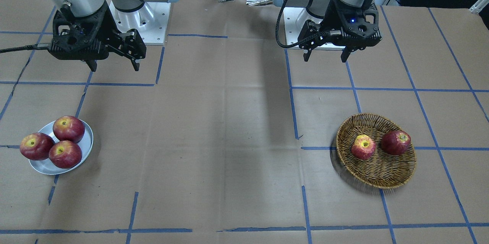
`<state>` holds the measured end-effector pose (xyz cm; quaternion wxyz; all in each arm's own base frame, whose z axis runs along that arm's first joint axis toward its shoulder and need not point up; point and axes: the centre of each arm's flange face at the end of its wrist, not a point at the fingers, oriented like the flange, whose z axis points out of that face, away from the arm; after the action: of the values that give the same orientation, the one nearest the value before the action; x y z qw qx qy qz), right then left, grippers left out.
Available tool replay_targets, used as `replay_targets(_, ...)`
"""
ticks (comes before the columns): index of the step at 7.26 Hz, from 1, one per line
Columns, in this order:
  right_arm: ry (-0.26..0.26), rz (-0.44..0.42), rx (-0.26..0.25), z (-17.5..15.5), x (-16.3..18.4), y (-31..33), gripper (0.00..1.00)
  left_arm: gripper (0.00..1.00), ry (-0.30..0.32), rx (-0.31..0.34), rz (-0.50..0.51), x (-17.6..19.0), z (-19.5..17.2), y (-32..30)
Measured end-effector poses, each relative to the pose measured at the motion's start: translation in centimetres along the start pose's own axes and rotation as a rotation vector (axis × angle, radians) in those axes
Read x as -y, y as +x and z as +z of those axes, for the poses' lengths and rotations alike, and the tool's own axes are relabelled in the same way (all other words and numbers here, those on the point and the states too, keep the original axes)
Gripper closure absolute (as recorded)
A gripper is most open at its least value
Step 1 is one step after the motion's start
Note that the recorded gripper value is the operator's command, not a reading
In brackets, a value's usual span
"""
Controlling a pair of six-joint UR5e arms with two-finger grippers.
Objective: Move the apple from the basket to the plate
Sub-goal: 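Lower the left gripper toward the yellow-red apple in the wicker basket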
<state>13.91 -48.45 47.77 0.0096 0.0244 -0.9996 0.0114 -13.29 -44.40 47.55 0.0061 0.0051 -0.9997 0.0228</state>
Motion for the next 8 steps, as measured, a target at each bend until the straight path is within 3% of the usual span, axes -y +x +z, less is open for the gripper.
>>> replay_targets(8,0.0,0.0,0.001,0.0,0.0,0.0,0.0,0.0,-0.03,0.005,0.001,0.7,1.9,-0.3)
